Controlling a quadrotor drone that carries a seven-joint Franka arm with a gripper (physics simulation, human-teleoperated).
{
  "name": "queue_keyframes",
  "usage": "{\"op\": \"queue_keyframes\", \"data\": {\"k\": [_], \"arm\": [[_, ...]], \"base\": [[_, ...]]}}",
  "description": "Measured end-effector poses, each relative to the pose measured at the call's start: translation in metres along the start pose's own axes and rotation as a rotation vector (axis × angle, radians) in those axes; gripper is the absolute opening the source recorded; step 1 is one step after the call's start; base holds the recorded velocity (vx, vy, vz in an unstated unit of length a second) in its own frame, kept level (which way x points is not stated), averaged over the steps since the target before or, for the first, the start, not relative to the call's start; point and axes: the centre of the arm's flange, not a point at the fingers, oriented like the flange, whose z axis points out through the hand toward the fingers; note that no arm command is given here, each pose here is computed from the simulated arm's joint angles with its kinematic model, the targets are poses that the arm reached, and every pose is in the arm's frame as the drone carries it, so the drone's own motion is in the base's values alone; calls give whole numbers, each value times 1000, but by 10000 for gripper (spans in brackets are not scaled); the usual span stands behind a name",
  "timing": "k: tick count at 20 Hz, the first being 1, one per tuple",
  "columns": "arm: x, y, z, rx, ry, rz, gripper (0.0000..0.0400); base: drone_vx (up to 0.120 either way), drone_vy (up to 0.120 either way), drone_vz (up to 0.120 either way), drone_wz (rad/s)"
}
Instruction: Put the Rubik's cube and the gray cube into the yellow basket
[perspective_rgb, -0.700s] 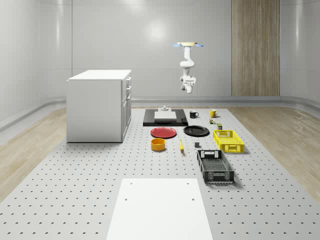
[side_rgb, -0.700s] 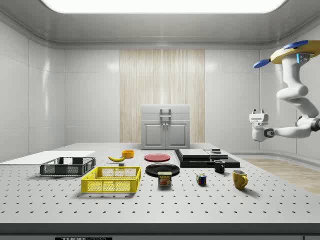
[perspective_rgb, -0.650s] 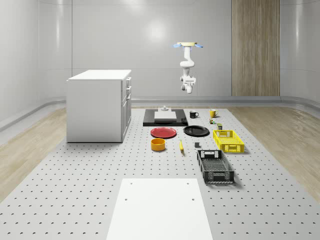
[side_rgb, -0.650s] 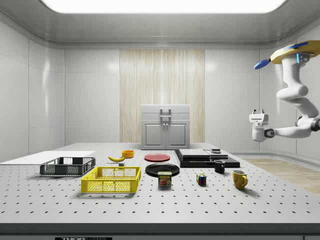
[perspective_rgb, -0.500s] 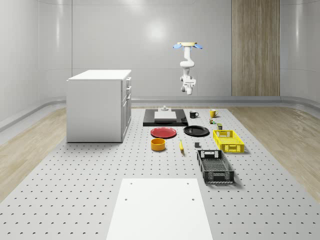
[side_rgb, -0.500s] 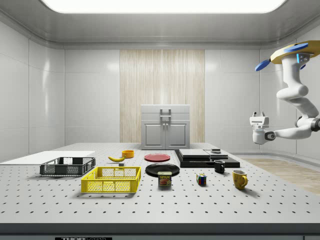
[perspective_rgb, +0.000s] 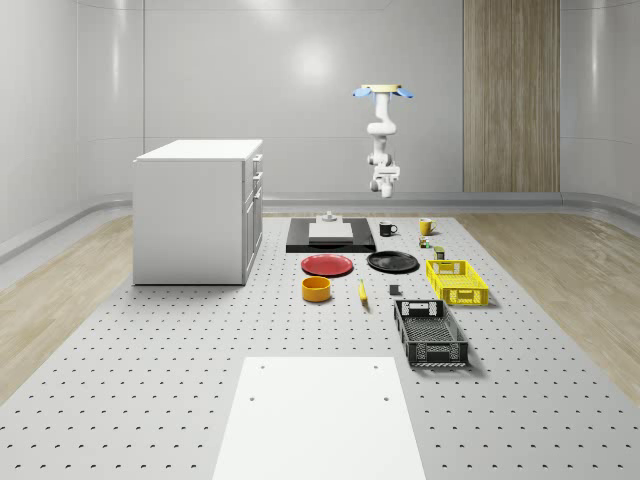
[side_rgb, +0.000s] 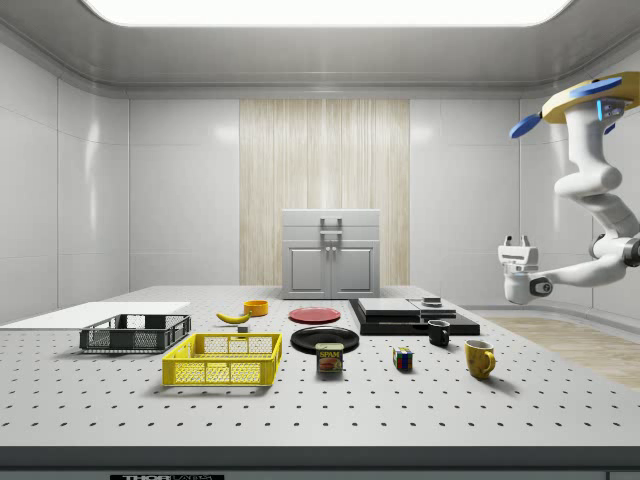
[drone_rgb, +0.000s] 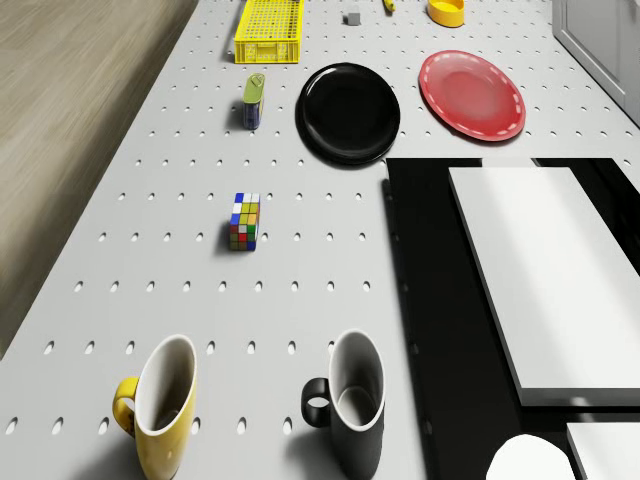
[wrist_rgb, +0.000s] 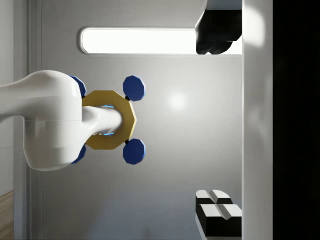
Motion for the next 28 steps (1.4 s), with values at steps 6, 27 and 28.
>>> {"op": "queue_keyframes", "data": {"k": [6, 27, 28], "arm": [[0, 0, -9, 3, 3, 0, 400], [-1, 0, -13, 12, 17, 0, 400], [-1, 0, -13, 12, 18, 0, 400]], "base": [[120, 120, 0, 0], [120, 120, 0, 0], [120, 80, 0, 0]]}}
